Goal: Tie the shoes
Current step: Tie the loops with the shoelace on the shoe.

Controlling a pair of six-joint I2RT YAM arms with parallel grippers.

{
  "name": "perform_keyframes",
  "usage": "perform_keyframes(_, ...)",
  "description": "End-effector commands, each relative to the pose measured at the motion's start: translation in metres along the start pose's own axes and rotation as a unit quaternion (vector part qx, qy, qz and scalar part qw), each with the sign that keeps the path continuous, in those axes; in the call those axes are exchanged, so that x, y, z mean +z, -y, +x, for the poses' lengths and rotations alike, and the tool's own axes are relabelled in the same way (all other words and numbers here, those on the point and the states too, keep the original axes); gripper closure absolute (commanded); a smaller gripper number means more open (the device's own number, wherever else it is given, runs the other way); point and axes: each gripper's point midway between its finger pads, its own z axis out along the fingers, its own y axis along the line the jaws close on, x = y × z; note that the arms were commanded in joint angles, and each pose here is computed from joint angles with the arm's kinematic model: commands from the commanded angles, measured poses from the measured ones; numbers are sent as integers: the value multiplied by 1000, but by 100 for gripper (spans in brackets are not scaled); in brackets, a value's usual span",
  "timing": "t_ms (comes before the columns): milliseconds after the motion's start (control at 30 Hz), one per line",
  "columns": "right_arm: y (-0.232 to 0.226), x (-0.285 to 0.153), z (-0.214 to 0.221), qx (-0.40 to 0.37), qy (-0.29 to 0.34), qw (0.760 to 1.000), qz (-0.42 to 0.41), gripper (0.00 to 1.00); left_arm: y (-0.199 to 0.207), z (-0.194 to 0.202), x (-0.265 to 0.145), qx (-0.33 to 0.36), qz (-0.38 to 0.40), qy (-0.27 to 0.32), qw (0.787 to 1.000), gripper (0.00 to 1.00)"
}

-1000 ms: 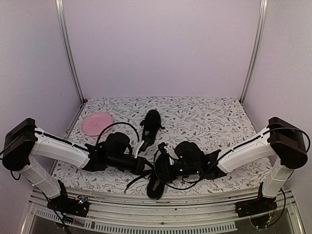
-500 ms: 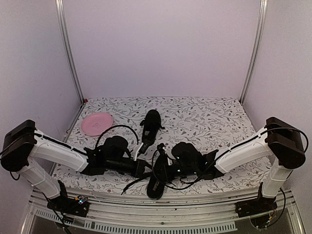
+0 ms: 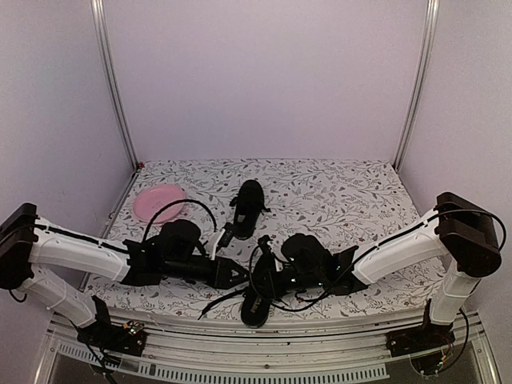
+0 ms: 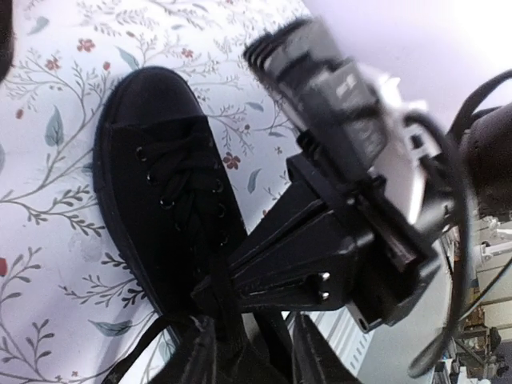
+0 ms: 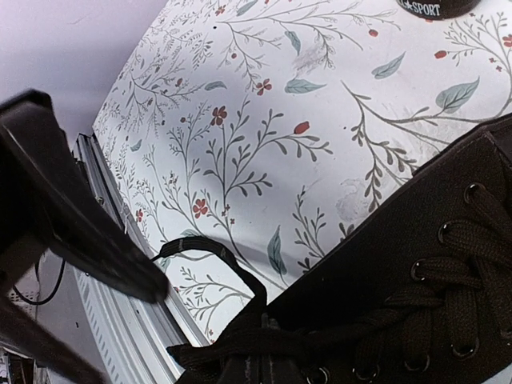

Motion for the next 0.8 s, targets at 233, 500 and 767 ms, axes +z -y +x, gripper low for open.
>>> perform_keyframes(233,10,-2,0,2,8,1000,21,98,-37,-26,-20,-28,-62,31,997,63)
perform_keyframes(500,10,-3,-1,1,9,1000,21,98,-29,-19,9,-43,-17,-8,999,70)
perform_keyframes(767,10,-2,0,1,8,1000,20,98,-27,-19,21,-43,0,-20,999,70)
